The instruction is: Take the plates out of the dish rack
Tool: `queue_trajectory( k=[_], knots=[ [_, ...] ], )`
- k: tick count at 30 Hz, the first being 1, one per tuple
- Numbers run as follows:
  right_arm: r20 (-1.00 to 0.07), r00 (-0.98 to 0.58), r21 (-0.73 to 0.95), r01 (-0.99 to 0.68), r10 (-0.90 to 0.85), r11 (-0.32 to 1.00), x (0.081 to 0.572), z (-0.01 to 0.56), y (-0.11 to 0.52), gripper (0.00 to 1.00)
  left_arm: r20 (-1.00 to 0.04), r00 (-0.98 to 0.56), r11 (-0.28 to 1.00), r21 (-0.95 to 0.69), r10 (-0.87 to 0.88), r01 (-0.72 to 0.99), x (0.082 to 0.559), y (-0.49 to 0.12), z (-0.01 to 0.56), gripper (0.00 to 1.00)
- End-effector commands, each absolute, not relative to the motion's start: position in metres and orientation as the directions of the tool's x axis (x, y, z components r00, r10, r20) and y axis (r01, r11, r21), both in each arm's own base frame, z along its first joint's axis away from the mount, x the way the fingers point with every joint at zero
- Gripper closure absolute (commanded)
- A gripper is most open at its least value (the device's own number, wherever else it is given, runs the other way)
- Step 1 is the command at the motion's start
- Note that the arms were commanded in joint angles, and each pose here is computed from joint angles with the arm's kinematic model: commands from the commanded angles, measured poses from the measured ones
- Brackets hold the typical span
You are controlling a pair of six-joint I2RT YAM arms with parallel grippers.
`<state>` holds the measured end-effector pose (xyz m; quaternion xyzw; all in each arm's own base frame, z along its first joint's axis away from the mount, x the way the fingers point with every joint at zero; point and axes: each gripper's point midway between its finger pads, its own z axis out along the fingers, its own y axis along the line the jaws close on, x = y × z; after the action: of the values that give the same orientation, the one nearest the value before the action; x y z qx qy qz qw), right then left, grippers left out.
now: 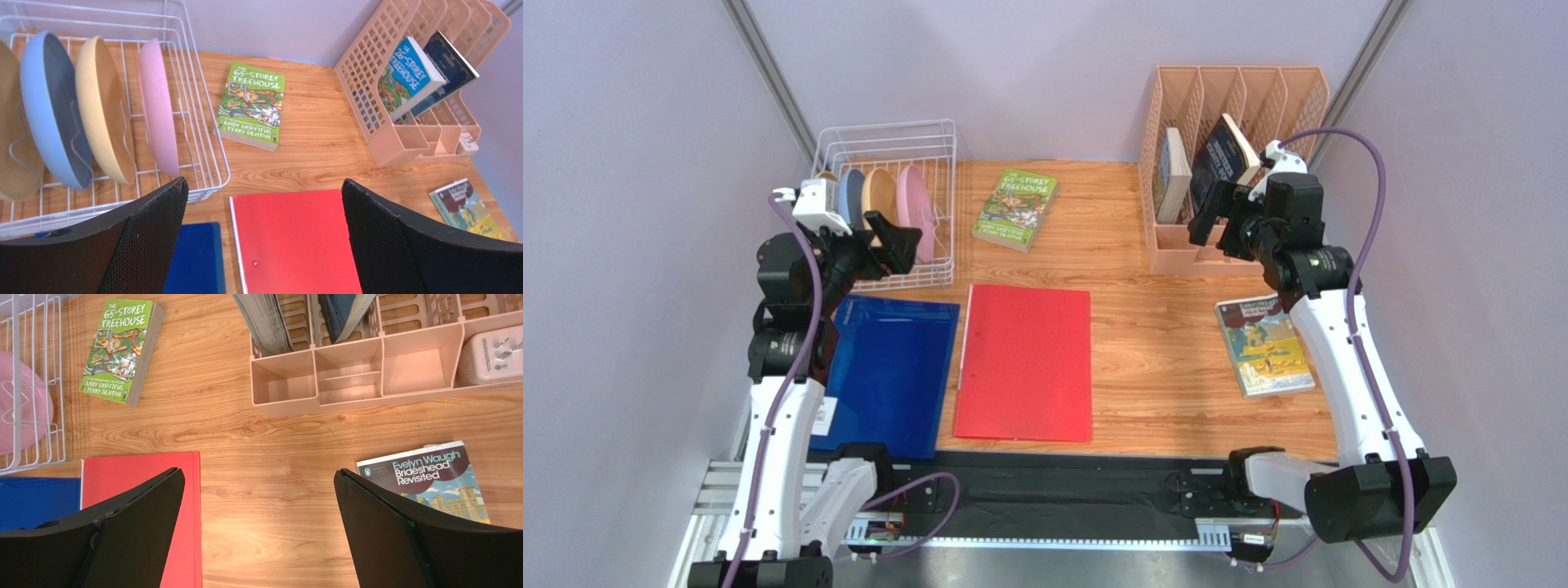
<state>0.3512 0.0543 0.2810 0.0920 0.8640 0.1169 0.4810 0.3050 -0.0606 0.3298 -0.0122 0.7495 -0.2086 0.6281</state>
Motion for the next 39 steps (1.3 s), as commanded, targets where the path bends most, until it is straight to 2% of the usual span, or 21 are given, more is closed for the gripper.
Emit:
queue_trajectory(
  k=[1, 3, 5, 15, 17, 21, 25, 29, 32, 35, 36, 39],
  knots=[
    [-0.862, -0.458, 0.236, 0.019, 0.218, 0.972, 0.354, 0.298, 0.047, 0.0, -0.914, -0.199, 0.907, -0.387, -0.353, 0.167, 0.308, -0.051, 0.332, 0.0],
    [-0.866, -0.452, 0.21, 0.057, 0.213, 0.976, 0.355, 0.297, 0.039, 0.0, -0.943, -0.165, 0.911, -0.323, -0.288, 0.256, 0.313, -0.06, 0.337, 0.0],
    [-0.863, -0.459, 0.212, 0.056, 0.214, 0.976, 0.355, 0.294, 0.04, 0.0, -0.947, -0.183, 0.917, -0.304, -0.263, 0.257, 0.323, -0.059, 0.329, 0.02],
    [-0.838, -0.491, 0.242, 0.055, 0.237, 0.969, 0.369, 0.281, 0.047, 0.0, -0.963, -0.246, 0.985, -0.138, -0.108, 0.107, 0.395, -0.048, 0.284, 0.02],
    [-0.837, -0.495, 0.24, 0.055, 0.235, 0.969, 0.371, 0.279, 0.047, 0.0, -0.969, -0.234, 0.99, -0.108, -0.085, 0.091, 0.405, -0.048, 0.284, 0.05],
    [-0.828, -0.51, 0.237, 0.059, 0.234, 0.97, 0.374, 0.273, 0.047, 0.0, -0.964, -0.262, 0.998, -0.04, -0.05, -0.044, 0.429, -0.032, 0.268, 0.09],
    [-0.821, -0.521, 0.235, 0.063, 0.233, 0.97, 0.377, 0.266, 0.047, 0.01, -0.96, -0.278, 0.993, 0.005, -0.028, -0.119, 0.443, -0.023, 0.257, 0.18],
    [-0.807, -0.54, 0.259, 0.037, 0.238, 0.965, 0.381, 0.26, 0.055, 0.01, -0.955, -0.297, 0.985, 0.044, -0.008, -0.167, 0.453, -0.019, 0.245, 0.19],
    [-0.799, -0.549, 0.273, 0.031, 0.244, 0.962, 0.384, 0.256, 0.059, 0.01, -0.948, -0.32, 0.982, 0.066, 0.006, -0.178, 0.46, -0.018, 0.234, 0.26],
    [-0.793, -0.556, 0.279, 0.032, 0.249, 0.96, 0.387, 0.253, 0.06, 0.02, -0.938, -0.347, 0.97, 0.095, 0.011, -0.225, 0.464, -0.01, 0.221, 0.4],
    [-0.793, -0.556, 0.28, 0.028, 0.248, 0.96, 0.388, 0.253, 0.061, 0.03, -0.933, -0.36, 0.968, 0.106, 0.017, -0.229, 0.464, -0.01, 0.215, 0.5],
    [-0.788, -0.564, 0.28, 0.029, 0.247, 0.96, 0.392, 0.248, 0.061, 0.04, -0.94, -0.34, 0.955, 0.124, 0.026, -0.269, 0.467, -0.005, 0.214, 0.58]
  ],
)
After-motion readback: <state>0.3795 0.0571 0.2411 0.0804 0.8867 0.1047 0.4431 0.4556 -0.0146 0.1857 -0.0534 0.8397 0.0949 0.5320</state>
